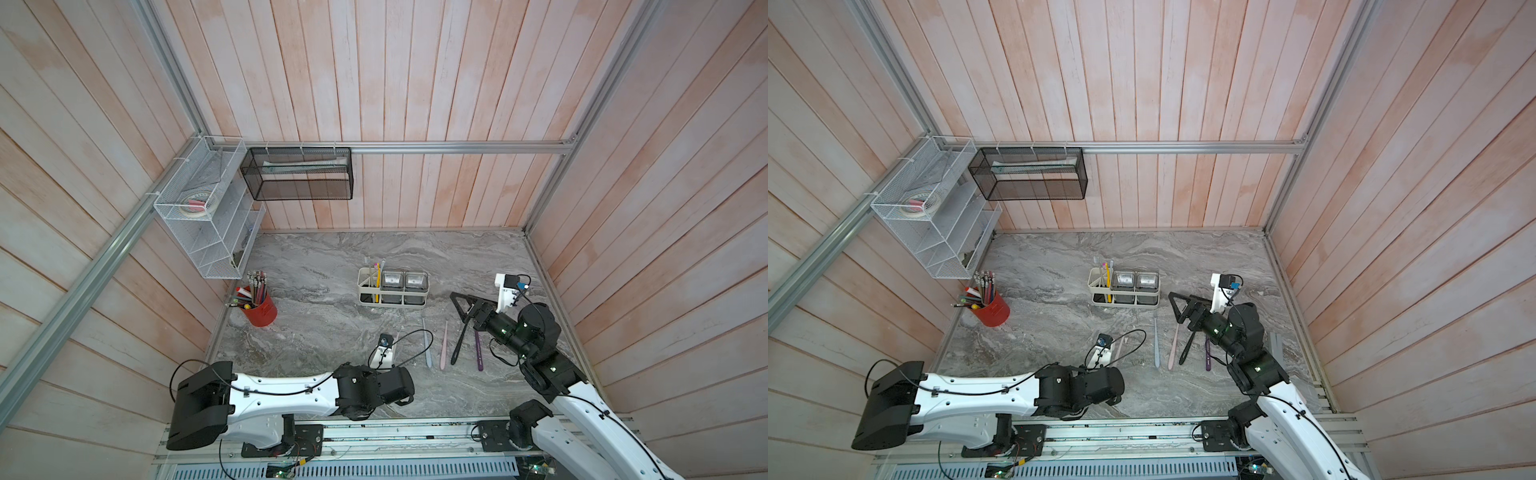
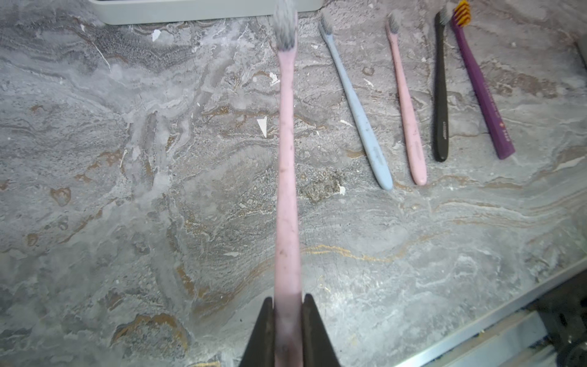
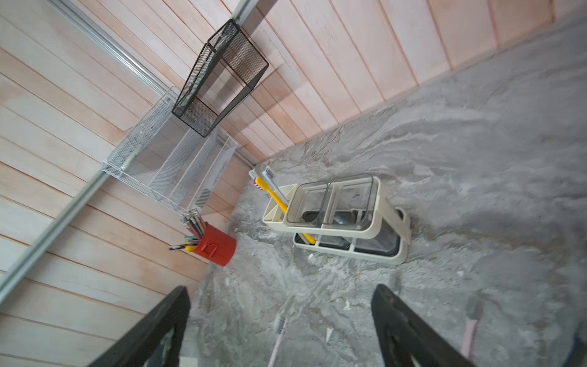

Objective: Place the toothbrush into the toothbrush holder
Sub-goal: Pick up the toothbrush from the center of the board.

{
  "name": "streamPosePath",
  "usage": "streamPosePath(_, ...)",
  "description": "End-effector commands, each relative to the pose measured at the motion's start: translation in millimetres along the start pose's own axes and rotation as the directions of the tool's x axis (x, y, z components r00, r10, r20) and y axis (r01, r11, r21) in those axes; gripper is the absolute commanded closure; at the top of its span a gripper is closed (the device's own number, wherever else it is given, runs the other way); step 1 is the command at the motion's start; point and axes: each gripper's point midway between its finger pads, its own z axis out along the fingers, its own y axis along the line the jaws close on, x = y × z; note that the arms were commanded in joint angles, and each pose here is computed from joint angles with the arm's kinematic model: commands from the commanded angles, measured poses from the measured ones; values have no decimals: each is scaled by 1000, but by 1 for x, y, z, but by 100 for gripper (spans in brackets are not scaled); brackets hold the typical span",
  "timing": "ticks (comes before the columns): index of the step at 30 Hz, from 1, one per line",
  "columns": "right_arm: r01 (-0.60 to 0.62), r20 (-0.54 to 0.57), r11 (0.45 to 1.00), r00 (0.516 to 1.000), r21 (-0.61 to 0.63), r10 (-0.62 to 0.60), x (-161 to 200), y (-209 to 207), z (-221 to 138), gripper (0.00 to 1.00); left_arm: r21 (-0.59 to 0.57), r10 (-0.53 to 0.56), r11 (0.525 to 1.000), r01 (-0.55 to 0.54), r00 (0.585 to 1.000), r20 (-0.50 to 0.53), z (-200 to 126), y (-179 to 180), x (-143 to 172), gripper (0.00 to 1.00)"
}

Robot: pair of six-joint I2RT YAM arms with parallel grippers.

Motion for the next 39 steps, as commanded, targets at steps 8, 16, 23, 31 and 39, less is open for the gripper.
streamPosePath(8, -99, -200, 974, 978, -206, 57, 36, 41, 16, 22, 91, 44, 994, -64, 977, 208, -27, -27, -43, 100)
streamPosePath(16, -85, -306, 977, 952, -196, 21, 74, 46, 32, 34, 89, 56, 993, -81, 965, 257, -32, -38, -60, 100)
streamPosePath(23, -69, -283, 981, 959, -180, 16, 78, 39, 30, 35, 115, 30, 991, -65, 959, 282, -39, -39, -67, 100)
streamPosePath(31, -89, -352, 976, 936, -199, 14, 103, 43, 41, 43, 117, 26, 991, -62, 957, 290, -38, -43, -71, 100)
streamPosePath(39, -105, -363, 973, 931, -205, 24, 110, 40, 46, 57, 120, 33, 990, -70, 958, 284, -35, -47, -70, 100)
